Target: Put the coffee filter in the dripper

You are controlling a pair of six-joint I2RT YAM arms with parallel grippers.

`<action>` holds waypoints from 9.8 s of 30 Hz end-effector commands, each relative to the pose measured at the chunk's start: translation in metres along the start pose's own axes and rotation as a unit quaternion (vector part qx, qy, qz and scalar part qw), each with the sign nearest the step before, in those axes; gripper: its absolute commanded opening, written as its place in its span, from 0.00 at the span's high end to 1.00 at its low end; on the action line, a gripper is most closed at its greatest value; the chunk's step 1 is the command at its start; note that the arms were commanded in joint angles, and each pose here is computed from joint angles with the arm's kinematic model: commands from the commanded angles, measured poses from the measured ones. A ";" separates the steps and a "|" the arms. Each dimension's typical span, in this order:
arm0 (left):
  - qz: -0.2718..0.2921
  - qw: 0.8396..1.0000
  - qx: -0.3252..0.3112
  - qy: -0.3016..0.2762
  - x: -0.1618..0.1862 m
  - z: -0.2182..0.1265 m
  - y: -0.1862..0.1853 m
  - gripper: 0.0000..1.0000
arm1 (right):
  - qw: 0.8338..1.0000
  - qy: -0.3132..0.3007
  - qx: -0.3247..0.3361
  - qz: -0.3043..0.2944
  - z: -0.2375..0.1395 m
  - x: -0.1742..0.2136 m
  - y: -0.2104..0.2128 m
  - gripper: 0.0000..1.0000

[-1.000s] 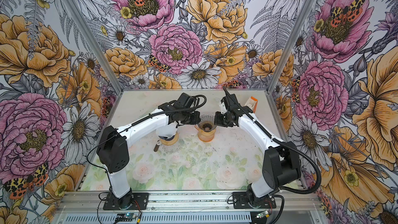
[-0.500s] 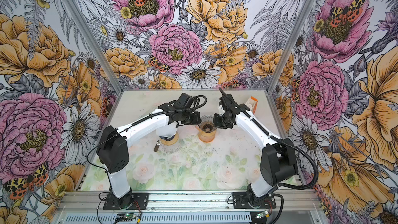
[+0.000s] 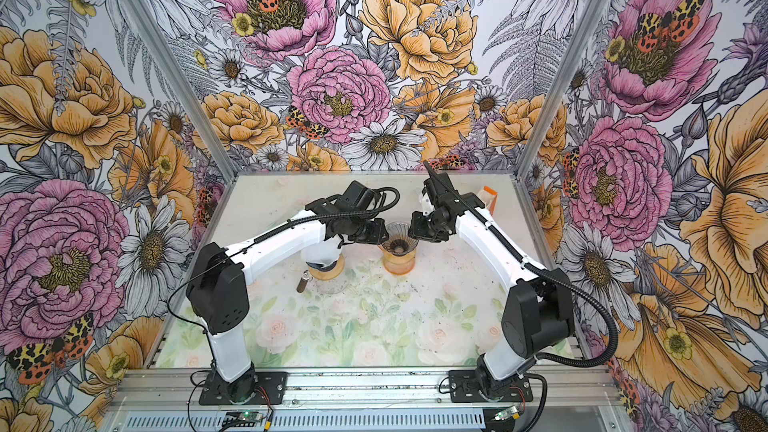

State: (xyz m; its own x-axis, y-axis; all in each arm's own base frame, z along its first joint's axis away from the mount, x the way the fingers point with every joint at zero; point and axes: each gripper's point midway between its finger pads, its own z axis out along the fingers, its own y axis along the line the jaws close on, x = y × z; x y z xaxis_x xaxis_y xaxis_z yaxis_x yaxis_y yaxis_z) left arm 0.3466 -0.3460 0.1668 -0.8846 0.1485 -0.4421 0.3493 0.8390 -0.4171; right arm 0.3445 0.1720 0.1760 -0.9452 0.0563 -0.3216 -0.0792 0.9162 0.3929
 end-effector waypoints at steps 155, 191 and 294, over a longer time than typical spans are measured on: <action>0.037 0.977 0.029 -0.210 -0.008 -0.173 -0.006 0.01 | 0.951 -0.098 0.234 0.175 0.009 -0.073 -0.250 0.76; 0.042 0.978 0.035 -0.199 -0.008 -0.165 -0.011 0.01 | 0.957 -0.105 0.219 0.159 0.000 -0.071 -0.243 0.71; 0.050 0.983 0.042 -0.173 -0.013 -0.141 -0.022 0.01 | 0.961 -0.090 0.222 0.136 -0.007 -0.051 -0.233 1.00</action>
State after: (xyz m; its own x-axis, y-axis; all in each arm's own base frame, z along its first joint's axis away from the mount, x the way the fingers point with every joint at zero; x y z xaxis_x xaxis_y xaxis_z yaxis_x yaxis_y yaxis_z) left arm 0.3040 -0.2837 0.2784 -0.7127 0.0399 -0.7004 0.4391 0.8040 -0.4010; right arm 0.4004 -0.0431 0.0905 -0.8578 0.3677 -0.3592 0.3503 0.9296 0.1151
